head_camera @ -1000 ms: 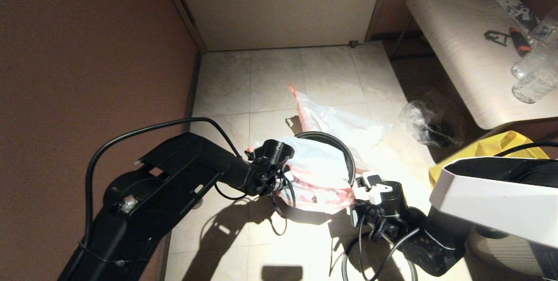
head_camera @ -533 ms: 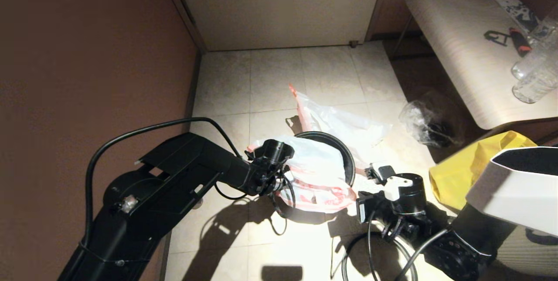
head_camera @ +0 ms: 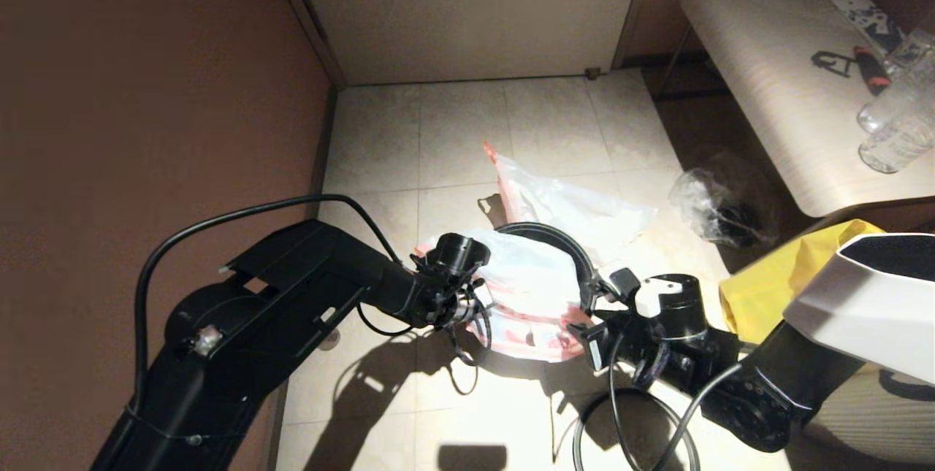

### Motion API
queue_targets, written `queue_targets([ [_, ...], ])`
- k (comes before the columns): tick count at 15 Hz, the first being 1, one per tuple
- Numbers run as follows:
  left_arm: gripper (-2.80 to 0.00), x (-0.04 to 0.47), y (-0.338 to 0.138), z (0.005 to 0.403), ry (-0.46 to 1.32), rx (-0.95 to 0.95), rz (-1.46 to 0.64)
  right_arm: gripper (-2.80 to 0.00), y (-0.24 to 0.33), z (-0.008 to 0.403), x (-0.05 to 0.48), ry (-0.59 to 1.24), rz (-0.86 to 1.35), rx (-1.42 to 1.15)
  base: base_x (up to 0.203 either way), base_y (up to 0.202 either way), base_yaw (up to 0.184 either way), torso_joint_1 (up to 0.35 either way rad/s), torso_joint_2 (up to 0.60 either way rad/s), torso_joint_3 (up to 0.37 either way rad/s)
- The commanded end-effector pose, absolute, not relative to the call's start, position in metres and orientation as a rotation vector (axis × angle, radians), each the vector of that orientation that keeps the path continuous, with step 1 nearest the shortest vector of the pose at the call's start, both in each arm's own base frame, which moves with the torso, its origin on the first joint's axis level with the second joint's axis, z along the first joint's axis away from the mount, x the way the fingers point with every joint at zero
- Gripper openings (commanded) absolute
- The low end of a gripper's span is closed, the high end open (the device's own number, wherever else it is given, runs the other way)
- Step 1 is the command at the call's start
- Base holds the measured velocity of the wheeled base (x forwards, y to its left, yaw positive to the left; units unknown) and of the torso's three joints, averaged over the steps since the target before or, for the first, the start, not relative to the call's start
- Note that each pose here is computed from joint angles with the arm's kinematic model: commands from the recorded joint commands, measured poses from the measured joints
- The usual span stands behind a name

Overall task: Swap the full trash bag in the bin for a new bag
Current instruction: Put the new garbage bag on the trash can

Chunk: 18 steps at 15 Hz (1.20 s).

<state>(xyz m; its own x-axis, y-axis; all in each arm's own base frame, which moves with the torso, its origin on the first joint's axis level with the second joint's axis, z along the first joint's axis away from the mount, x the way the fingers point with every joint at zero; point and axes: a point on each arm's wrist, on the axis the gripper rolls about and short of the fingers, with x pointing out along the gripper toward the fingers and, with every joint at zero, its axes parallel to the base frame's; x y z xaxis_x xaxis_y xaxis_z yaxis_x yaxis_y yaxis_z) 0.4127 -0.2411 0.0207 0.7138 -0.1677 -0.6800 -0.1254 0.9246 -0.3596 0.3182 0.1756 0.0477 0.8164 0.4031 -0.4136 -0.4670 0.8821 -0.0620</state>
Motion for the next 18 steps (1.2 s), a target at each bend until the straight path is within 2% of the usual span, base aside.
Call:
queue_targets([
  [1, -2.8, 0.413, -0.239, 0.026, 0.773, -0.41, -0.023, 0.0, 0.171, 0.044, 0.324, 0.394, 0.48, -0.22, 0.0, 0.0, 0.0, 0.0, 0.0, 0.0],
  [9, -2.8, 0.413, -0.238, 0.027, 0.774, -0.416, -0.028, 0.0, 0.175, 0.031, 0.363, 0.364, 0.486, -0.29, 0.0, 0.0, 0.0, 0.0, 0.0, 0.0],
  [18, -2.8, 0.414, -0.237, 0.027, 0.773, -0.418, -0.024, 0.0, 0.183, 0.028, 0.364, 0.368, 0.505, -0.303, 0.0, 0.0, 0.0, 0.0, 0.0, 0.0],
])
